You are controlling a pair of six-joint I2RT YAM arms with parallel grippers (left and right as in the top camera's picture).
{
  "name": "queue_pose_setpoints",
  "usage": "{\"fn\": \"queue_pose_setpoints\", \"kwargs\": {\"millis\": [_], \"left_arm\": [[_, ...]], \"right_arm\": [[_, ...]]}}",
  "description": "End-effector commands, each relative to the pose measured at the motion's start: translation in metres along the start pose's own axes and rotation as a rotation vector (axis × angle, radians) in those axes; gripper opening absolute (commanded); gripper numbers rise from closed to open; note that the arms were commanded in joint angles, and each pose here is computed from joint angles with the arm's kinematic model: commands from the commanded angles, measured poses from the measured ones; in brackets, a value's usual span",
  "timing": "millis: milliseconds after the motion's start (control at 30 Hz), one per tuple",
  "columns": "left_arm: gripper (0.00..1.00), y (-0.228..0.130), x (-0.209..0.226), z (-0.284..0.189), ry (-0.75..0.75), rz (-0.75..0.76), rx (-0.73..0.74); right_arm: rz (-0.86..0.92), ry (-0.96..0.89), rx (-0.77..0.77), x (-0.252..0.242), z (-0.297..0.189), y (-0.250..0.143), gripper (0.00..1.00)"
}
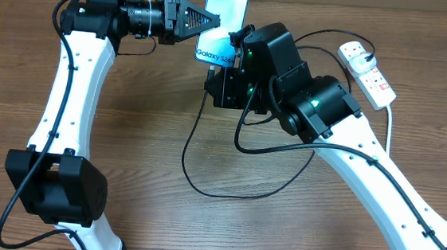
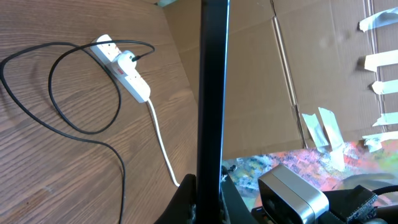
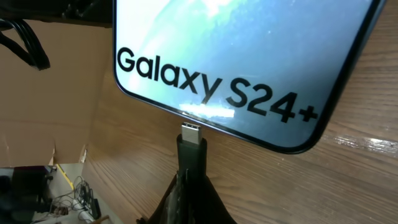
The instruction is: Plug charger to phone and switch on socket
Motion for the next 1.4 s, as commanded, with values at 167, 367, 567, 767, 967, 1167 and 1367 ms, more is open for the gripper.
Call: {"fn": "queue_pose_setpoints", "kwargs": {"millis": [167, 367, 567, 767, 967, 1167, 1367], "left_arm": [[0.04, 0.0001, -0.0069, -0.001, -0.03, 0.048, 0.009], [0.04, -0.0004, -0.0082, -0.0011, -0.047, 0.049, 0.016], [0.04, -0.0017, -0.0102, -0.0012, -0.072, 0.075, 0.027], [0.04, -0.0017, -0.0102, -0.0012, -0.073, 0.074, 0.027], [0.04, -0.0021, -0.0102, -0.0012, -0.074, 0.07, 0.029], [0.04, -0.0027, -0.0112, -0.0013, -0.086, 0.078, 0.034], [0.04, -0.0026, -0.0112, -0.0013, -0.087, 0.086, 0.034]], "right_arm": [[-0.002, 0.004, -0.019, 0.0013, -0.0003, 0.0036, 0.04], [-0.002, 0.001, -0.021, 0.001, -0.0001, 0.0038, 0.04], [-0.001, -0.001, -0.023, 0.0003, -0.0003, 0.0044, 0.04], [0.001, -0.005, -0.022, -0.0001, -0.0003, 0.0041, 0.04], [0.001, -0.006, -0.022, -0.0002, -0.0003, 0.004, 0.04], [0.001, -0.016, -0.031, -0.001, -0.0004, 0.0048, 0.04], [0.0, -0.015, -0.032, -0.0008, -0.0004, 0.0051, 0.04]]}}
Point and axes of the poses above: each gripper's point midway between its finger pads, its own z axis out along the fingers, its own x axis along the line the jaws close on, y = z × x, the point moved 9 cm from there along -z, back along the fingers, and after that the axes turned 2 degrees about z, right-handed, at the moved point
